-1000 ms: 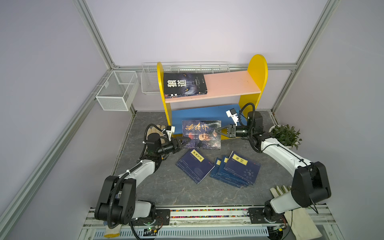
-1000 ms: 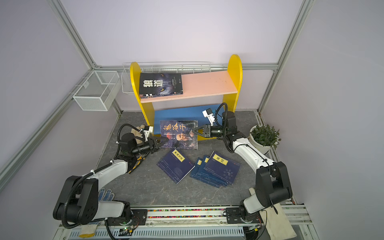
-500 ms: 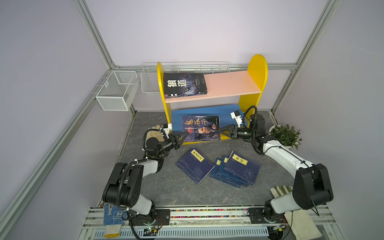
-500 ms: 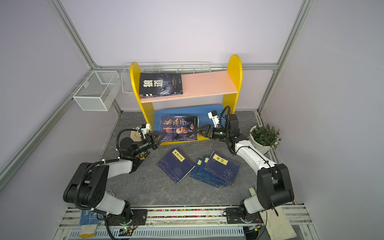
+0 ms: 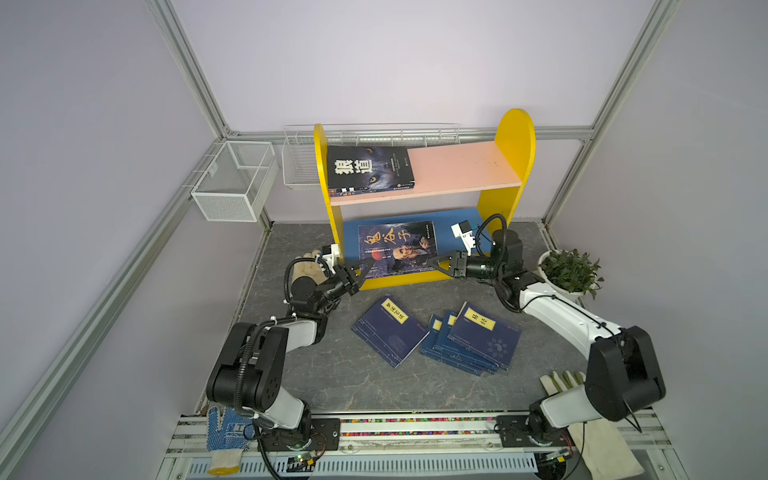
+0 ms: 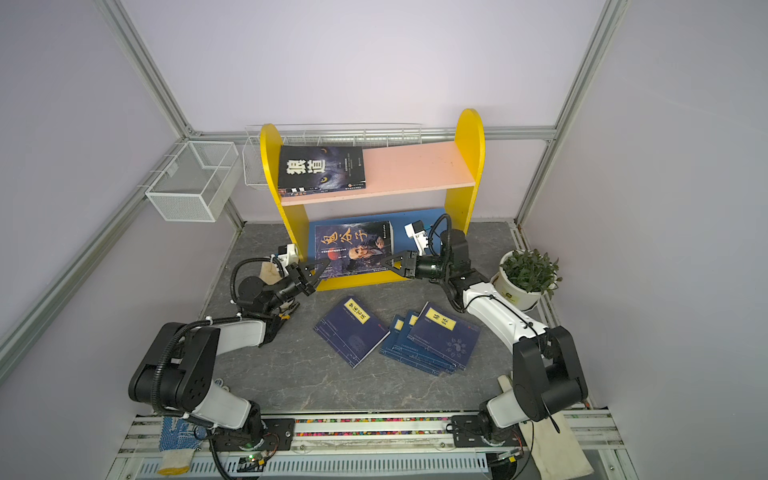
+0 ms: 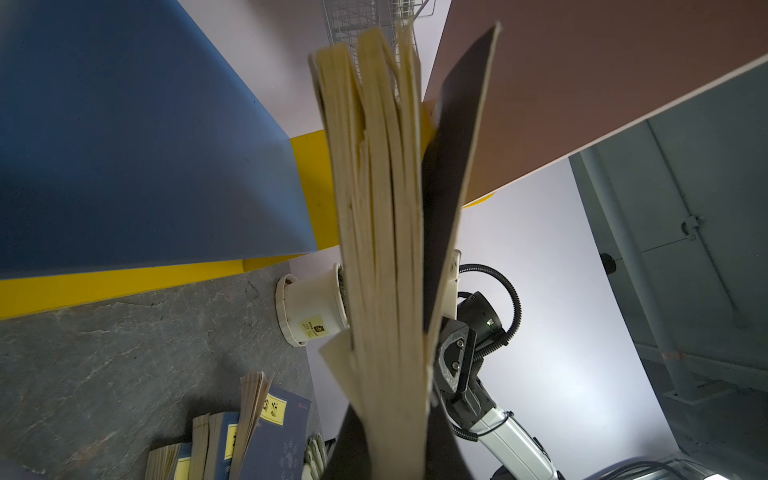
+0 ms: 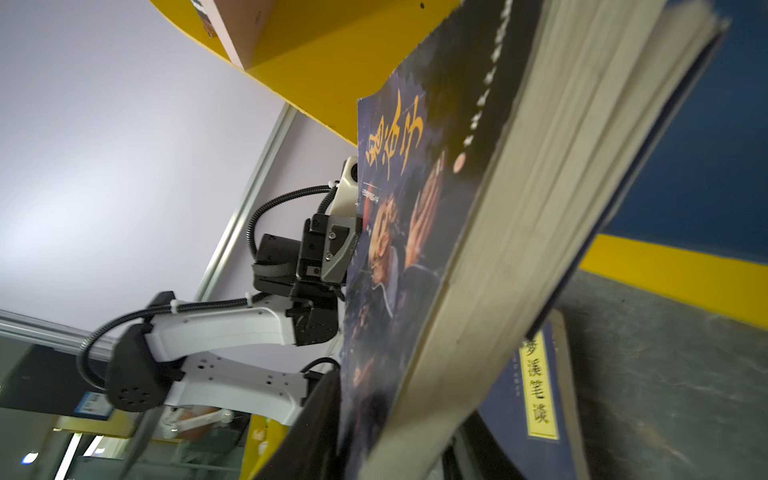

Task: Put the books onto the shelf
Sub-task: 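Carry the portrait book up to the pink shelf while the left arm withdraws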

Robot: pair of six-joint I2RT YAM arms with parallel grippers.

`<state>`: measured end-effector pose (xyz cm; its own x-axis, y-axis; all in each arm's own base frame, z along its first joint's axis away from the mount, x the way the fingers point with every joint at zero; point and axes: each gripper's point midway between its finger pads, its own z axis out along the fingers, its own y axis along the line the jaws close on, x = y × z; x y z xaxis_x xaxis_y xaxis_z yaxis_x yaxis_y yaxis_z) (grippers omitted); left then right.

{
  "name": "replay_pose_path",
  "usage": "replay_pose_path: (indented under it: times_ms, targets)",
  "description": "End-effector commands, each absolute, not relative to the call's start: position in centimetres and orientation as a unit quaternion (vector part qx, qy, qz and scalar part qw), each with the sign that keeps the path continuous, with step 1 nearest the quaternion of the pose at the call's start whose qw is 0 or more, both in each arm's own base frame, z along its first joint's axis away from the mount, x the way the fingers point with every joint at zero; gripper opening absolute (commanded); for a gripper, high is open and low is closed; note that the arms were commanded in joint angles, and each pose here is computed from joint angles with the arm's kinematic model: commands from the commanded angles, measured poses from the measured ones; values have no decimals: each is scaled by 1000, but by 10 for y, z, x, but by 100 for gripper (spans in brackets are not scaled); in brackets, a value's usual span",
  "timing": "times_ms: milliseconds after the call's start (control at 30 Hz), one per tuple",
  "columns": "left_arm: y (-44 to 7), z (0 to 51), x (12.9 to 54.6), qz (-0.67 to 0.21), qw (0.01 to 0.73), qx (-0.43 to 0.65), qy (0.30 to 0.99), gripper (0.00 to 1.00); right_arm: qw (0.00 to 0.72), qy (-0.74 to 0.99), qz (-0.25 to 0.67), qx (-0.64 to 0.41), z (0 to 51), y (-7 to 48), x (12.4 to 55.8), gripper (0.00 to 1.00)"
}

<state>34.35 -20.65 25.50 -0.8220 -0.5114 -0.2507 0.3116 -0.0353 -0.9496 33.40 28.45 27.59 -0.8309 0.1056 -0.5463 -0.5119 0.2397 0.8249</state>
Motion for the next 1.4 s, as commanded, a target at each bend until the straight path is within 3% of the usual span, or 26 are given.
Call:
replay_pose_path:
  times_ms: [0,100,233,333,367,500,567,833,933,1067,1367]
  targets:
    - [-202,278,340,-728,327,-56,601,0,269,720,624,-143,296,295,334,24]
    - [-202,269,343,-719,323,-63,612,0,292,719,616,-131,303,287,337,14]
    - [-201,260,348,-684,331,-62,647,0,319,732,589,-125,306,269,337,9]
    - [-191,246,353,-606,363,-73,704,0,325,740,572,-138,310,252,328,8]
    - [-186,241,353,-570,380,-70,725,2,326,743,566,-146,311,248,324,7]
    - [-146,226,351,-437,437,-116,777,39,340,731,558,-197,331,237,293,7]
    - [-127,218,348,-395,460,-144,782,51,351,711,565,-228,352,236,276,7]
    - [-113,177,341,-359,438,-185,803,56,410,609,596,-325,466,238,247,7]
    - [-112,167,338,-353,430,-187,809,56,448,584,589,-334,504,241,260,7]
    - [-111,162,335,-351,424,-190,813,56,489,574,594,-280,538,246,309,8]
    - [-113,159,333,-350,416,-187,818,56,472,565,638,-225,564,282,399,8]
